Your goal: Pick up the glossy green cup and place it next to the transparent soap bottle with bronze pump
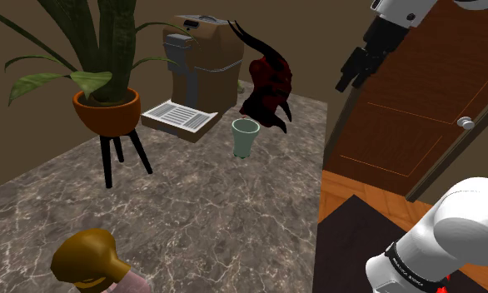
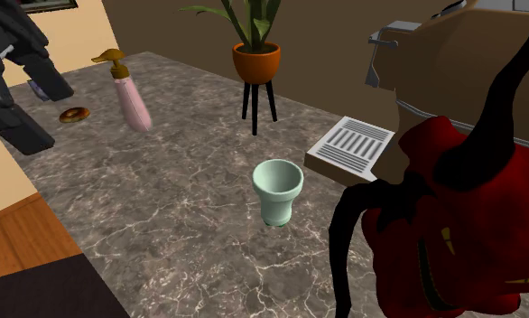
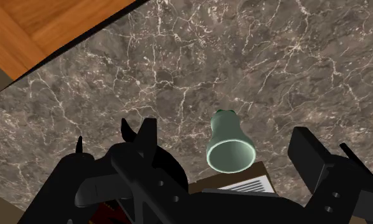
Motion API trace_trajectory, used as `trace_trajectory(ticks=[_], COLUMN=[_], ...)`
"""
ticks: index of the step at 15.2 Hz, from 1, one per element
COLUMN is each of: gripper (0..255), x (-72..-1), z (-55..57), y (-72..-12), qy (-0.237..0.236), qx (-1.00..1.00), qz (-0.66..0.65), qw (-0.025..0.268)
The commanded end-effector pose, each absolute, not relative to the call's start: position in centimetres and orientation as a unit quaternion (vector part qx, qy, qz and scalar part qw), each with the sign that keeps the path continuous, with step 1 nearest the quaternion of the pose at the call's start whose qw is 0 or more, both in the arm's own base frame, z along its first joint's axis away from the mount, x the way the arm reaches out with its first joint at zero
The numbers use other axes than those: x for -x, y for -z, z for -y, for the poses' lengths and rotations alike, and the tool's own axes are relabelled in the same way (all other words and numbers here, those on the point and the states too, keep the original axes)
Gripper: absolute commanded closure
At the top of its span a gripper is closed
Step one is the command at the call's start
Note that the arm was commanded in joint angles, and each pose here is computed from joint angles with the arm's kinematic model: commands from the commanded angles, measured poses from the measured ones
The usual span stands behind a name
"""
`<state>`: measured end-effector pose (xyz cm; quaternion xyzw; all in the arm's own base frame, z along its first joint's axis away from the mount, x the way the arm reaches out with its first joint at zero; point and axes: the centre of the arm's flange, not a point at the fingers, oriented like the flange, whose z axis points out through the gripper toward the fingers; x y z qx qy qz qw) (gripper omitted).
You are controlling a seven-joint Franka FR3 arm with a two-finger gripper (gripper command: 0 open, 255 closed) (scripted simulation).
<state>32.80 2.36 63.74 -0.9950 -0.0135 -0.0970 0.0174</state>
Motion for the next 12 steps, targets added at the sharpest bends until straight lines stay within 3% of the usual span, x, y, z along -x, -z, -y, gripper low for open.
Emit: trace_trajectory(ticks=[1, 12], gripper=[0, 0], x=[-32.8, -43.3], z=[-2.4, -3.6], y=[-63.7, -54.0], qy=[0.097, 0.103], qx=[0.995, 0.994], qz=[0.013, -0.006], qw=[0.017, 0.032])
